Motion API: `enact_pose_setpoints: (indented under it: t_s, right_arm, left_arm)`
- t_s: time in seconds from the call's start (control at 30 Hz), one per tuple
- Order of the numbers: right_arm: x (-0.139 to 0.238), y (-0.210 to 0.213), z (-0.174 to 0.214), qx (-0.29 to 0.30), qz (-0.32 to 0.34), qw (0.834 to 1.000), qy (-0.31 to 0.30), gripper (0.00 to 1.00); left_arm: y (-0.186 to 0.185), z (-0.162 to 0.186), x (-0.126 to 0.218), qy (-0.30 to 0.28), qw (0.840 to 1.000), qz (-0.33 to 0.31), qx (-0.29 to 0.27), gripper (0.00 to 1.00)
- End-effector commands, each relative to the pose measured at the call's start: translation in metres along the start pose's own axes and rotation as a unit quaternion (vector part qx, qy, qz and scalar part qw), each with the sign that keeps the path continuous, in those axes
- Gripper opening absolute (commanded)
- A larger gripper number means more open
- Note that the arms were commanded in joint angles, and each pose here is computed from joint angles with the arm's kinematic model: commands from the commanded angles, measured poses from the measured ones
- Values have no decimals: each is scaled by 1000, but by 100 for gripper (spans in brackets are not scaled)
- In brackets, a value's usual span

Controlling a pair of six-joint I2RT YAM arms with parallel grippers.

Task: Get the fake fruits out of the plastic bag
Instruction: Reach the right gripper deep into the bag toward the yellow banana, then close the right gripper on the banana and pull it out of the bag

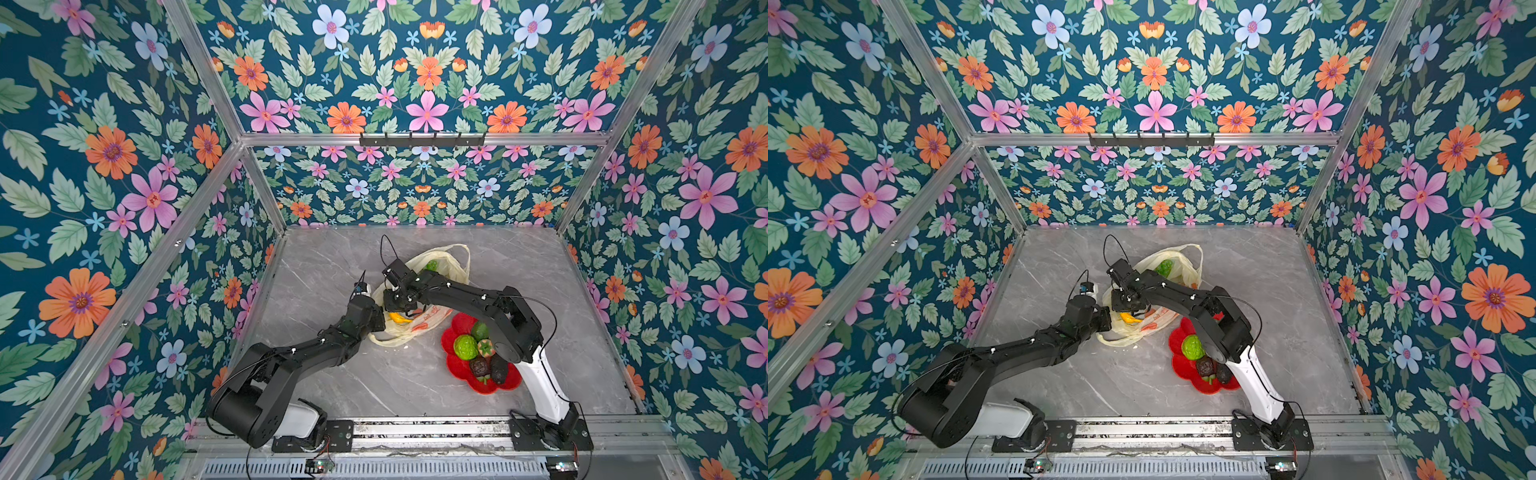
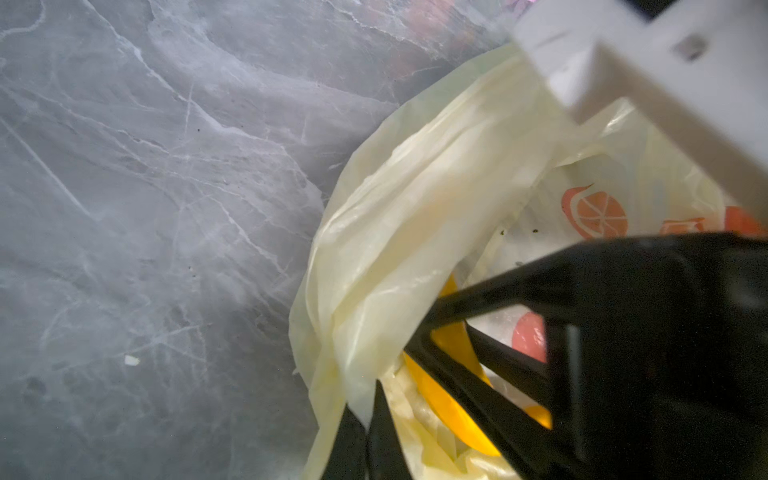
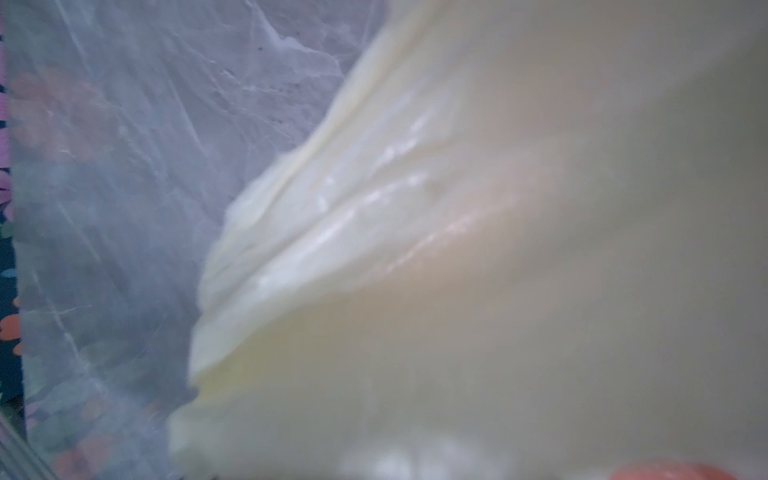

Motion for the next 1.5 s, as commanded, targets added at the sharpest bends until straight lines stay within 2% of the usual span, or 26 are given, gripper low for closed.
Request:
enact_pose_setpoints:
  t_s: [0.0,0.37,0.7,1.07,1.3,1.47]
  right_arm:
    - [11,6,-5,10,-14,1000,-13,24]
    - [30,20,-8,10,-54,998,-16,24]
    - [53,29,1,27,-60,998,-20,25]
    - [64,31,33,40,-50,998,0,25]
    - [81,34,67,68,-17,997,10,25]
    - [99,25,82,60,-3,998,4,25]
  left_arm:
    - [1,0,1,0,1000,-4,-8,4]
    - [1,0,2,0,1000,-3,-9,5]
    - [3,-1,2,-6,1000,-12,-8,5]
    - [6,-4,5,-16,1000,-22,-5,5]
    - [7,-5,7,-20,999,-27,-4,5]
    - [9,-6,8,-25,999,-33,-3,5]
Point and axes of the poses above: each gripper's point midway between its finger pads, its own x axis back along the fingers, its own y axis along the line the jaws close on, z = x × y, the point moved 6 cm from there along x, back along the fingers, and after that the axes turned 9 degrees about x, right-handed, at the moved point
